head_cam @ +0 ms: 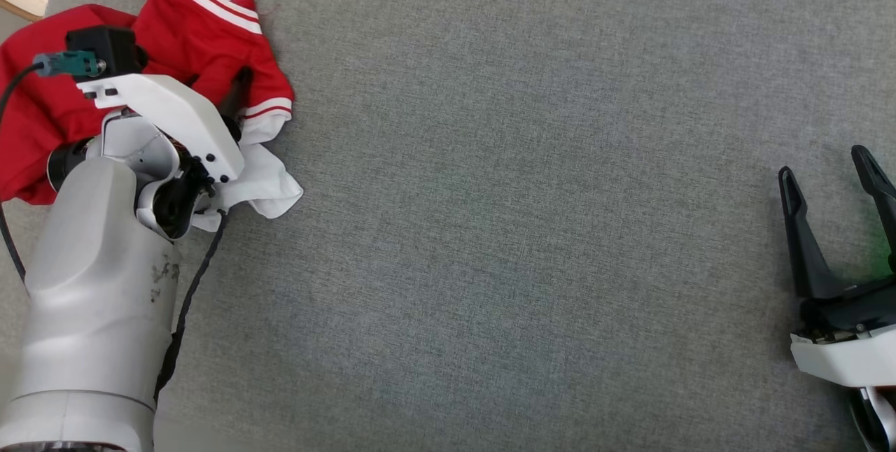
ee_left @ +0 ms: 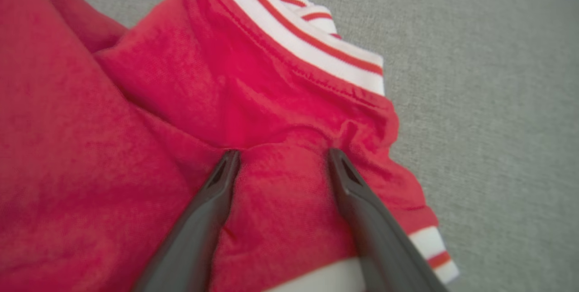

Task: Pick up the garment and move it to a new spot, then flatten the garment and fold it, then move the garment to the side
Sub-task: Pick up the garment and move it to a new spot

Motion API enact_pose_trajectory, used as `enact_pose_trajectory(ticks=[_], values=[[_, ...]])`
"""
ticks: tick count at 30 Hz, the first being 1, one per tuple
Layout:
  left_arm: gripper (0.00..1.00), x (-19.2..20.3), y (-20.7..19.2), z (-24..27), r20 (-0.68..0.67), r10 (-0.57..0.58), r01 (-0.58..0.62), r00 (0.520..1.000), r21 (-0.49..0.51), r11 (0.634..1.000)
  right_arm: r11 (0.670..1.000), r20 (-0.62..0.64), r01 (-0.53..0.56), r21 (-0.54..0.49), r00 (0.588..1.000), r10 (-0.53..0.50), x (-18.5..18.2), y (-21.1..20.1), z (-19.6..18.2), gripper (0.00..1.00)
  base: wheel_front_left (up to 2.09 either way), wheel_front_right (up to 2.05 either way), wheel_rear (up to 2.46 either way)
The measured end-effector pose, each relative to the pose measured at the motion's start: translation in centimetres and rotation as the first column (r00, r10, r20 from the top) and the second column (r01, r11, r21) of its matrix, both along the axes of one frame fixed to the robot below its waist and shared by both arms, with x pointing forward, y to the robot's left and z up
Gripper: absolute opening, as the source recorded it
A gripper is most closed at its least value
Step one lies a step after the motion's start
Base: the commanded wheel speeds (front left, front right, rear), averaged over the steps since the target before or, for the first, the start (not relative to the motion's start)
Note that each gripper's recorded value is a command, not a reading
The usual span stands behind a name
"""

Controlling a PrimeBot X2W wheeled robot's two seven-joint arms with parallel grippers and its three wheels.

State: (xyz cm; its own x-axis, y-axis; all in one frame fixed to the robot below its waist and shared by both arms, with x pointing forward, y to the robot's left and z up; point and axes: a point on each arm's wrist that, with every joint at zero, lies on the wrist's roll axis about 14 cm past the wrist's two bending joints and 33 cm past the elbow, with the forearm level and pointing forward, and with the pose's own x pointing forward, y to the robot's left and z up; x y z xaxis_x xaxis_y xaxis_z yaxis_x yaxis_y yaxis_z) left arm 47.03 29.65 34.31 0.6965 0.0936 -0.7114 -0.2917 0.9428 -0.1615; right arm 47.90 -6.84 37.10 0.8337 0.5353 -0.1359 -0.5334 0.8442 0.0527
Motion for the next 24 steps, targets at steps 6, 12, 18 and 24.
enact_pose_trajectory(ticks=[6,12,18,24], values=[[0.00,0.6,0.3,-0.2,0.043,-0.001,0.000,0.999,0.009,1.000,1.000,0.006,0.016,0.008,1.000,-0.016,0.4,-0.2,0.1,1.00,0.00,0.00,0.00],[0.00,2.2,0.6,4.3,0.279,-0.062,0.035,0.958,0.100,0.994,0.998,0.028,0.056,0.021,0.998,-0.057,0.4,-0.6,1.9,1.00,0.00,0.00,0.00],[0.00,2.7,0.8,10.0,0.456,-0.194,0.088,0.868,0.242,0.966,0.992,0.080,0.118,0.040,0.989,-0.121,0.4,-1.9,4.9,1.00,0.00,0.00,0.00],[0.00,2.9,-2.0,15.9,0.606,-0.287,0.144,0.742,0.274,0.951,0.976,0.143,0.198,0.091,0.967,-0.210,-0.8,-3.7,9.3,1.00,0.00,0.00,0.00]])
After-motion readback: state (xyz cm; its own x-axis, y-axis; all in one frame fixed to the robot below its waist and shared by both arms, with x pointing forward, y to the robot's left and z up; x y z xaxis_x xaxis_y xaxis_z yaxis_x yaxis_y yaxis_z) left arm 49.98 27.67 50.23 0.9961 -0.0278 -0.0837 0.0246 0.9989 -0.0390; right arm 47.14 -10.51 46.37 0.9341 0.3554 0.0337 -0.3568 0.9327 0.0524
